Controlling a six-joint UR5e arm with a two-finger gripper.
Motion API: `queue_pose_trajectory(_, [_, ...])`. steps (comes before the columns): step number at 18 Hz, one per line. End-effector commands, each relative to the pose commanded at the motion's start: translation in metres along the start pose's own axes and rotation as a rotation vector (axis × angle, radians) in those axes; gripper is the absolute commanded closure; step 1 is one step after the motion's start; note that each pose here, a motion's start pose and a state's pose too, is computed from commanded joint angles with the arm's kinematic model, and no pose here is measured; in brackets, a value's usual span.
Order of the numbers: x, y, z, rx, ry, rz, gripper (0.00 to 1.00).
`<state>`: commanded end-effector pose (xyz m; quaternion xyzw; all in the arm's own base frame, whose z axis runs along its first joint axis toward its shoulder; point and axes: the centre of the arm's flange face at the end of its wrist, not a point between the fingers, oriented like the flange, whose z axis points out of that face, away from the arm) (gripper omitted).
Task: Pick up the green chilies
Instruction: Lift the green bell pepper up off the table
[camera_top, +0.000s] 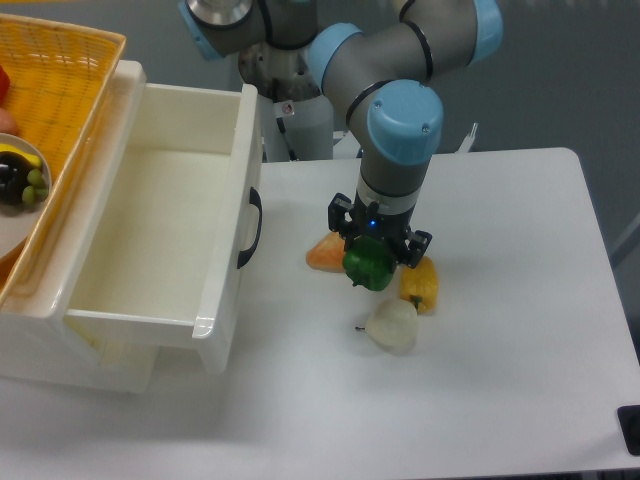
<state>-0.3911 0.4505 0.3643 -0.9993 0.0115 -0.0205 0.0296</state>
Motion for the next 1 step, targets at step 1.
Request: queue_pose_trajectory(1, [0.001,0.0006,0.0011,0.0,0.002,0.0,0.49])
